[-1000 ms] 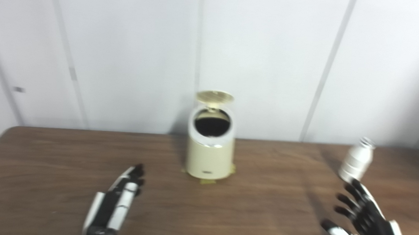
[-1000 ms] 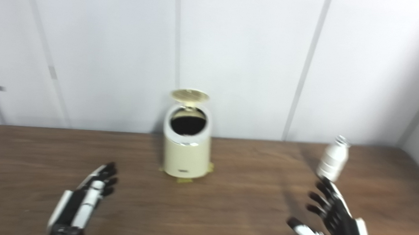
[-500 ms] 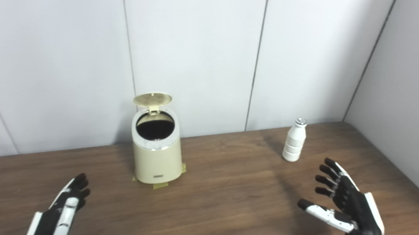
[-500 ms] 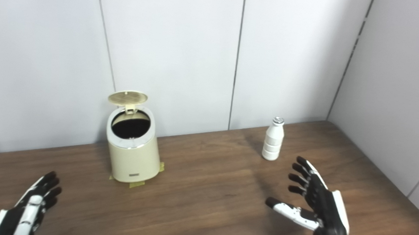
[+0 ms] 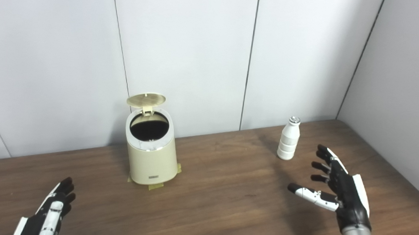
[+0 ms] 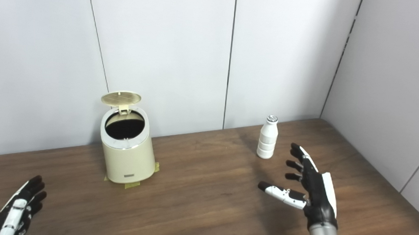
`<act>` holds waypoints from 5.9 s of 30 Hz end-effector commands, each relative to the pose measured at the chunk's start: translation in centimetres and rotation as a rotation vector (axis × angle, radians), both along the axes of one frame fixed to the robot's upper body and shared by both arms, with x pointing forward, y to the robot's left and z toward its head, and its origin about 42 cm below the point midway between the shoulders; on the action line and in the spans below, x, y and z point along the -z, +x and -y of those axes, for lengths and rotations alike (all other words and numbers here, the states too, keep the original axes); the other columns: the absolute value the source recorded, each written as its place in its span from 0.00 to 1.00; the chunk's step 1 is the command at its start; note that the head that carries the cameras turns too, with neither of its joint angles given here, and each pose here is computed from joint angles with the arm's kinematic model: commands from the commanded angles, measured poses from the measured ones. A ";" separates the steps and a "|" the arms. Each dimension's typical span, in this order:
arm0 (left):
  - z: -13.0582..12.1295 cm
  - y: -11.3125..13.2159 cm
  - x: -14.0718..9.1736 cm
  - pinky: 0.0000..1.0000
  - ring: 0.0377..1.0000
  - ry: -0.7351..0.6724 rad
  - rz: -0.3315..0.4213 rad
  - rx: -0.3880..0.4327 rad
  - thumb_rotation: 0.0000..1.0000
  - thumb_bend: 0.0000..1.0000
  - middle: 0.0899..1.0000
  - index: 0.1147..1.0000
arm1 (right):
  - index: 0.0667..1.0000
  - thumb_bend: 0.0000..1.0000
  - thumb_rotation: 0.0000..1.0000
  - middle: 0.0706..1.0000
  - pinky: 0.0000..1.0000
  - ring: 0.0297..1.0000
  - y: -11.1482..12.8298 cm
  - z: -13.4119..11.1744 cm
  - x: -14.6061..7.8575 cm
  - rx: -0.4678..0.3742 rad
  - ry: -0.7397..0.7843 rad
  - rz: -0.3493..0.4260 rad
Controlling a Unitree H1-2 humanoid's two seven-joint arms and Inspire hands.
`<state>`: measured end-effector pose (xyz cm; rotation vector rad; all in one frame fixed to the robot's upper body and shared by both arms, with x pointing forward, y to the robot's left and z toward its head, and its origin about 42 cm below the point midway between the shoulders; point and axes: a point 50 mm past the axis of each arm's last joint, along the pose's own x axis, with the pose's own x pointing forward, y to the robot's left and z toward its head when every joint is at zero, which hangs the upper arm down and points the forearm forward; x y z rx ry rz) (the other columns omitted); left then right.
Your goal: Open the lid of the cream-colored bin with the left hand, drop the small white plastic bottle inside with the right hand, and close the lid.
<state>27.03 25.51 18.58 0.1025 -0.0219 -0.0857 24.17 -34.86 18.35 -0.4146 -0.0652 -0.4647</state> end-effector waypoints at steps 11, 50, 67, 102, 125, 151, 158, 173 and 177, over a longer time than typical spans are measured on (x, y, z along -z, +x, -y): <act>0.1 -0.8 -2.2 0.99 0.96 0.003 0.042 0.001 0.89 0.33 0.95 0.98 | 0.87 0.88 0.20 0.87 0.69 0.82 4.9 3.9 -2.5 0.073 -0.115 0.013; -0.1 -2.0 -3.4 0.99 0.95 0.045 0.069 0.018 0.94 0.18 0.97 0.99 | 0.84 0.89 0.13 0.86 0.73 0.83 16.0 6.2 -6.3 0.074 -0.337 -0.111; 0.1 -2.4 -3.9 1.00 0.96 0.029 0.089 0.016 0.91 0.16 0.98 0.99 | 0.81 0.87 0.06 0.85 0.66 0.80 18.2 6.7 -6.0 0.084 -0.328 -0.138; -0.3 -2.3 -4.1 1.00 0.95 0.010 0.070 0.027 0.86 0.20 0.97 1.00 | 0.76 0.79 0.05 0.76 0.61 0.70 19.0 5.7 -4.9 0.059 -0.314 -0.173; -0.8 -2.4 -4.3 1.00 0.97 0.049 0.047 0.051 0.74 0.24 0.98 1.00 | 0.47 0.52 0.00 0.45 0.42 0.43 19.5 5.1 -3.7 0.129 -0.290 -0.037; -0.5 -2.5 -3.5 1.00 0.98 0.088 0.017 0.077 0.72 0.26 0.99 1.00 | 0.45 0.52 0.00 0.45 0.39 0.41 16.9 0.0 -8.1 0.016 -0.385 0.205; -0.1 -2.8 -2.6 0.98 0.95 0.120 0.002 0.078 0.73 0.32 0.95 1.00 | 0.45 0.52 0.00 0.45 0.41 0.42 15.8 -4.3 -10.9 -0.119 -0.420 0.323; 1.3 -3.7 -0.1 0.92 0.93 0.148 -0.045 0.064 0.75 0.44 0.93 0.97 | 0.46 0.52 0.00 0.46 0.39 0.41 15.0 -11.2 -15.9 -0.330 -0.481 0.530; 1.8 -3.8 0.5 0.94 0.92 0.149 -0.059 0.052 0.77 0.48 0.93 0.98 | 0.46 0.52 0.00 0.45 0.40 0.41 15.5 -13.0 -16.6 -0.371 -0.470 0.547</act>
